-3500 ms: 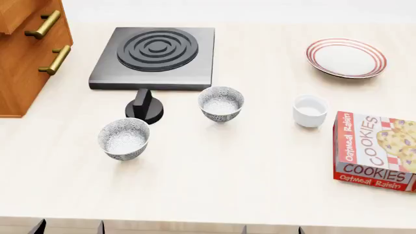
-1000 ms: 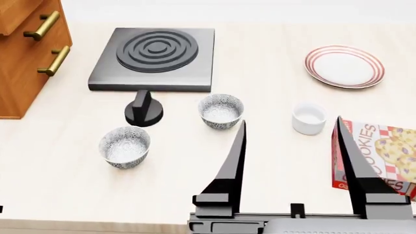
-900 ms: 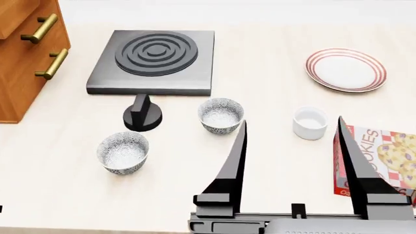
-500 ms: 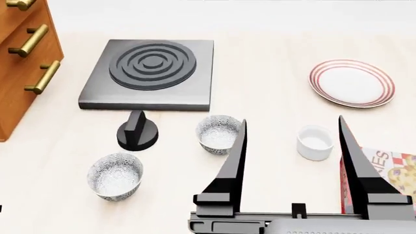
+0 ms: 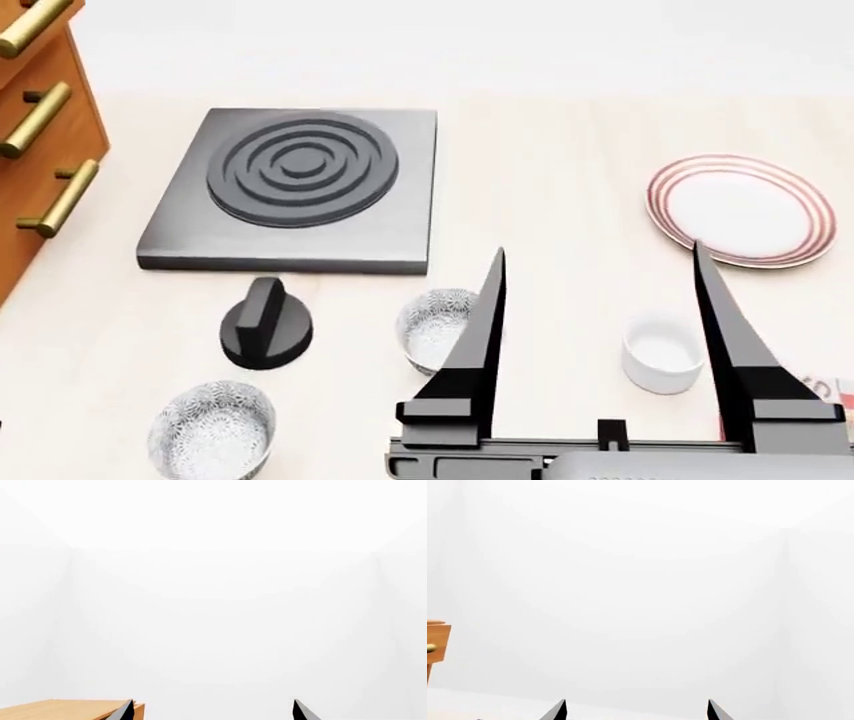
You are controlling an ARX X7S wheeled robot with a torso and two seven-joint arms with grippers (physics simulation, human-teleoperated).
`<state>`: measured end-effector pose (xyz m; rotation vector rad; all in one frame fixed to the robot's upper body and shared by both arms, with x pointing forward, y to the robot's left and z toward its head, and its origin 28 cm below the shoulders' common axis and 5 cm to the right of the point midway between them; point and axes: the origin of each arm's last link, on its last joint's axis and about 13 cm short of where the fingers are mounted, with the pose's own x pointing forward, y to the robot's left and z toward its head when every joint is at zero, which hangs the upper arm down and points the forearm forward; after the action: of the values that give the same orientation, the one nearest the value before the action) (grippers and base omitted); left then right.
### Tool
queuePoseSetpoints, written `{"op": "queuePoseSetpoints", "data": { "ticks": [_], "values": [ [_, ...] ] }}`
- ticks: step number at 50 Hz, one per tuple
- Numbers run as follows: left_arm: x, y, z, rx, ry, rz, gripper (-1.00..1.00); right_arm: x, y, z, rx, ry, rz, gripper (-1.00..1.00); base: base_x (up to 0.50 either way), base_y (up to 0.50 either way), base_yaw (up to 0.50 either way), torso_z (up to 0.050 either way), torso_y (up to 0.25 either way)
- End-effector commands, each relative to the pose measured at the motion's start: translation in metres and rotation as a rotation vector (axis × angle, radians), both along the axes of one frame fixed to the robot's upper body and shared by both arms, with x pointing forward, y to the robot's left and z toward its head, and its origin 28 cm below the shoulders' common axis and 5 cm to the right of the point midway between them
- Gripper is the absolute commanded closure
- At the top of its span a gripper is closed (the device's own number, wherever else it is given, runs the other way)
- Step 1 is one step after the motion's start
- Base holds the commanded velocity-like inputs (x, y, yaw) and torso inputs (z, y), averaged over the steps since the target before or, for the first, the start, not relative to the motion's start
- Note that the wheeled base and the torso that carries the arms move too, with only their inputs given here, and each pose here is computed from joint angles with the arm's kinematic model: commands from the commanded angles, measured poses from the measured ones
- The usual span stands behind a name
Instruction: Pick the akita bowl next to the ramekin and place it on the plate.
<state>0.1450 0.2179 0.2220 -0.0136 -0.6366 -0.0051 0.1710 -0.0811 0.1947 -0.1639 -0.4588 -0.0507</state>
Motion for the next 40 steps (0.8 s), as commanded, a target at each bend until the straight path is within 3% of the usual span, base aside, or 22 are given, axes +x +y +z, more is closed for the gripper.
{"op": "queuePoseSetpoints", "data": {
  "ticks": [1,40],
  "values": [
    [-0.0008,-0.0001,-0.0003,0.0,-0.001,-0.001,-1.0,-0.0003,-0.0001,-0.0004,0.0,0.001,0.001,-1.0,0.25,0.0,0.0,0.0,0.0],
    [0.0011,-0.0003,-0.0013,0.002,0.004,0.003,-1.0,0.0002,0.0001,-0.0001,-0.001,0.005,0.007,-1.0,0.27,0.0,0.0,0.0,0.001]
  ]
}}
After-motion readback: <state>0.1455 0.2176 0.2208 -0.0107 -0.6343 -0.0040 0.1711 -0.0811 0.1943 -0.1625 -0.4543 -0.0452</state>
